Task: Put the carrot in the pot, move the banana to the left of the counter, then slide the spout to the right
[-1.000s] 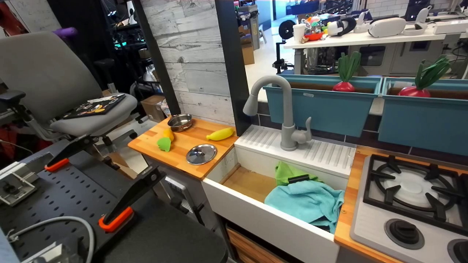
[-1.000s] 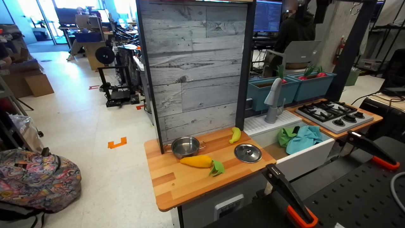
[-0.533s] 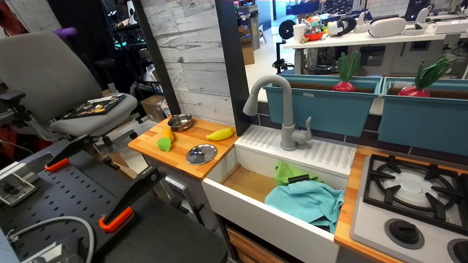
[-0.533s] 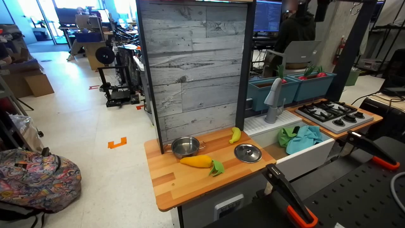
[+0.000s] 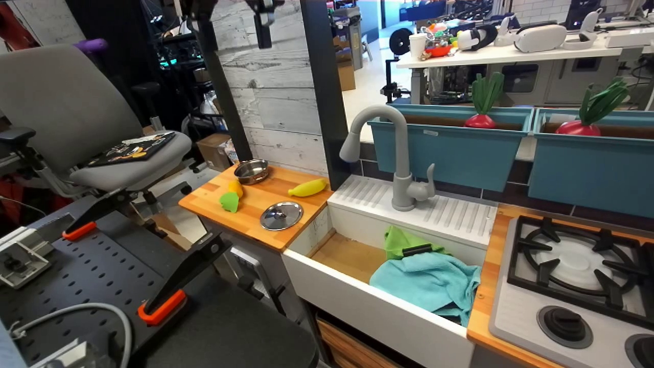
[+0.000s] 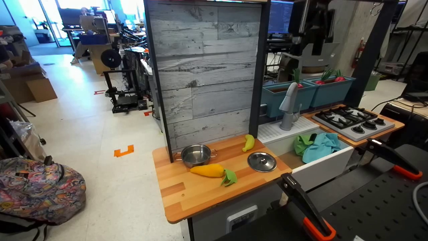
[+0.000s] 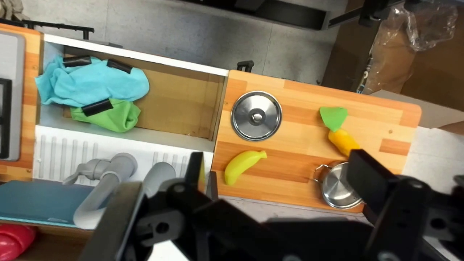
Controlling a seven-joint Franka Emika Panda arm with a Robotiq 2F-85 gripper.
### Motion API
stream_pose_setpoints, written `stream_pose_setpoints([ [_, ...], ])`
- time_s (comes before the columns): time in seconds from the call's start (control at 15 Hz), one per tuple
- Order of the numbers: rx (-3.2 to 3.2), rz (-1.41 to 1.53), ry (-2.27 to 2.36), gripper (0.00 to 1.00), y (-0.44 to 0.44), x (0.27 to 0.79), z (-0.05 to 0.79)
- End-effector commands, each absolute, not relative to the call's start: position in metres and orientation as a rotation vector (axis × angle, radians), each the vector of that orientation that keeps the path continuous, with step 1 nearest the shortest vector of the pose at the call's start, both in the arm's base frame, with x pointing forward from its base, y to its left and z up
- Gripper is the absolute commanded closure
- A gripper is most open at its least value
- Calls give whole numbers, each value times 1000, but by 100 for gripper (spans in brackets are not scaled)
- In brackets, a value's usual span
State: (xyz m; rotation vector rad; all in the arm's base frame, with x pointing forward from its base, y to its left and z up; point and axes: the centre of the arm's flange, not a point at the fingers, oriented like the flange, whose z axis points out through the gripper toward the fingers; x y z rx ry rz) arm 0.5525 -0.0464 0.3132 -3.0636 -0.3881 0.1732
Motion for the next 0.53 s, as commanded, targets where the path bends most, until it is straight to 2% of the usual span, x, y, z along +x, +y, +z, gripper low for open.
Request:
stream_pose_setpoints([
  [0.0, -3067, 130, -471, 0, -23, 551, 257],
  [0.47, -3042, 143, -592, 0, 25, 541, 169],
])
